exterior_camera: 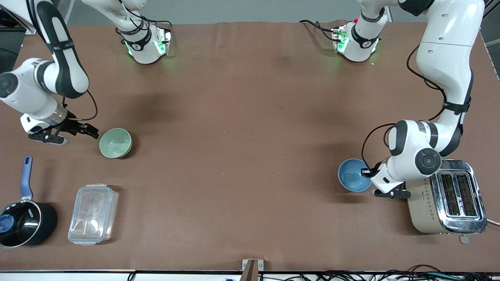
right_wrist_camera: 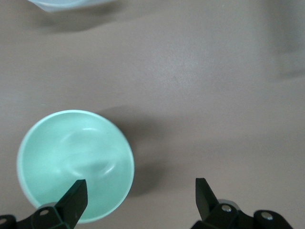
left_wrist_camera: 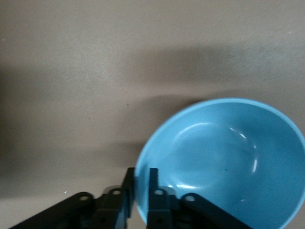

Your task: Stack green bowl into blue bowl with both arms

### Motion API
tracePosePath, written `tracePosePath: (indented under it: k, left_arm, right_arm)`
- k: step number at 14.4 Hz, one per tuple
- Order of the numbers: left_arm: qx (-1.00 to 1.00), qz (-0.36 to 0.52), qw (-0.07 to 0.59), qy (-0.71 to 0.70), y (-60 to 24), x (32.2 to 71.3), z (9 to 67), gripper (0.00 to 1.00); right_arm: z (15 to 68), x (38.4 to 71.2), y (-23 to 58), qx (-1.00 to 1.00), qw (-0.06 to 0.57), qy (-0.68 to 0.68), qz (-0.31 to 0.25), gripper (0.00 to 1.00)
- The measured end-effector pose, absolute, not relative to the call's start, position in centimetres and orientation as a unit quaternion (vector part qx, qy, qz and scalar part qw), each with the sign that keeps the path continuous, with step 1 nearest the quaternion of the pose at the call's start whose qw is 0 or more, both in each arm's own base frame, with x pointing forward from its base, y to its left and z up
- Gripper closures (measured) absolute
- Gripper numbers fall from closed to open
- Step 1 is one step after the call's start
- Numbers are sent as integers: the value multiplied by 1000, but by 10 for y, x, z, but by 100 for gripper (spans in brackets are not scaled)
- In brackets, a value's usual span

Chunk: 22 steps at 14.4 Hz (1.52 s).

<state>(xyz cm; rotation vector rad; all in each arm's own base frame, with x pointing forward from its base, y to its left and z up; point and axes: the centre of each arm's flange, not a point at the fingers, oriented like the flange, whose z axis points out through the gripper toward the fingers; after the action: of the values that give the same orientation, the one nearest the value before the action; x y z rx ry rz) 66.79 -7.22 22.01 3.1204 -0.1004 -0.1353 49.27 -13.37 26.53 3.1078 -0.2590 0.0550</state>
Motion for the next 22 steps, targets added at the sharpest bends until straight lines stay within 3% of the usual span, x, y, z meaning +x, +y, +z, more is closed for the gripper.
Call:
tracePosePath:
  k: [1, 5, 6, 10, 13, 15, 18, 22]
  left_arm:
    - [999, -39, 10, -33, -77, 670, 225, 96]
    - [998, -17, 26, -49, -112, 679, 265, 96]
    - [998, -15, 33, -47, -131, 679, 282, 96]
    - [998, -18, 60, -14, -241, 657, 330, 96]
    - [998, -36, 57, -2, -328, 619, 316, 96]
    - [997, -43, 58, 7, -367, 600, 297, 96]
    - [997, -43, 66, 22, -410, 579, 273, 96]
    - [995, -46, 72, 44, -449, 554, 253, 96]
  right_arm:
    - [250, 494, -131, 997, 13, -80, 15, 0]
    - [220, 497, -119, 998, 14, -68, 11, 2]
    - [219, 498, -118, 998, 14, -67, 13, 7]
    - [212, 495, -113, 997, 15, -64, 26, 52]
    - [210, 495, -112, 996, 9, -81, 36, 66]
    - [209, 495, -107, 995, 2, -89, 37, 89]
    - [219, 500, -100, 996, -5, -88, 29, 95]
    - [293, 527, -94, 996, -25, -84, -1, 95]
